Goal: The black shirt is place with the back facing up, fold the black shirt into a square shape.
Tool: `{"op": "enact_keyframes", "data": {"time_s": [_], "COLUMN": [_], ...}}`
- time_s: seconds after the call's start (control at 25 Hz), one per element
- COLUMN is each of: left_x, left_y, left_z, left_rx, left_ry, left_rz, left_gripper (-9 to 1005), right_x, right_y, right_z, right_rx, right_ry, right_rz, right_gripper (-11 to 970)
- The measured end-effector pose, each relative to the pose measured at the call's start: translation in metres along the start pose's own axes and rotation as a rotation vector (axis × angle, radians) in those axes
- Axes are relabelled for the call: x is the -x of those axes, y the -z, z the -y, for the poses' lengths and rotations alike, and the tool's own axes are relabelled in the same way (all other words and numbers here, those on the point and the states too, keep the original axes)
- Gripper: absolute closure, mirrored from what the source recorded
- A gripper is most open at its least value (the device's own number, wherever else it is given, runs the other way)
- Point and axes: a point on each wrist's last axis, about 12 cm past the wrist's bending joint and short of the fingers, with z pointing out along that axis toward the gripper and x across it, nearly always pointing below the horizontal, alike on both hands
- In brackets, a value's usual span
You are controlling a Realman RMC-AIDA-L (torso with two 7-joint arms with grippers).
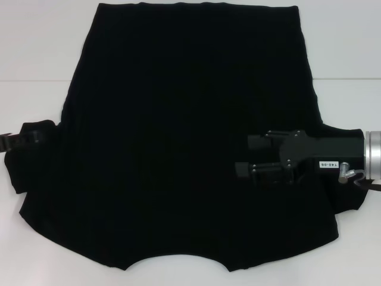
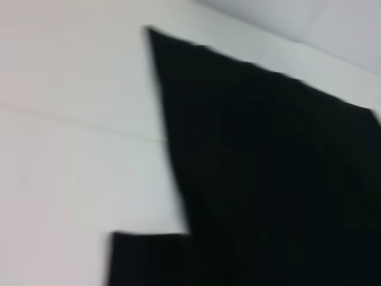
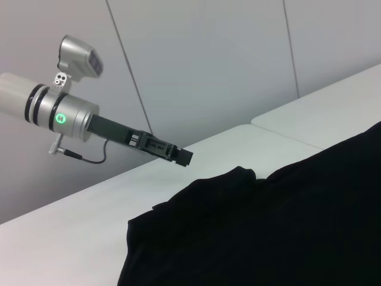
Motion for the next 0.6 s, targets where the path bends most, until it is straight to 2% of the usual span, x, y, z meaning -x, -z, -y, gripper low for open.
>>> {"op": "enact_keyframes", "data": {"time_s": [0.04,0.28,0.6], "left_x": [0.0003,-0.0005,-0.0004], "left_y": [0.0024,0.0038,-0.0017], "left_z": [-0.0042,-0.0093,-0.0115], "left_rx": [0.033,0.087,0.133], "left_ry": [0.042,0.122,0.159], "left_rz": [-0.006,-0.038,-0.063], "left_gripper": [92,92,91], "right_x": [0.0004,0.0029,0.0050], "right_y": [-0.0005,-0.0019,-0.0027], "right_z": [0.0002,0.0006,0.0009], "right_rx": [-0.002,-0.003,-0.002], "right_ry": [0.000,0.002,0.007], "right_rz": [0.001,0.013,0.015], "right_gripper": [77,77,77]}}
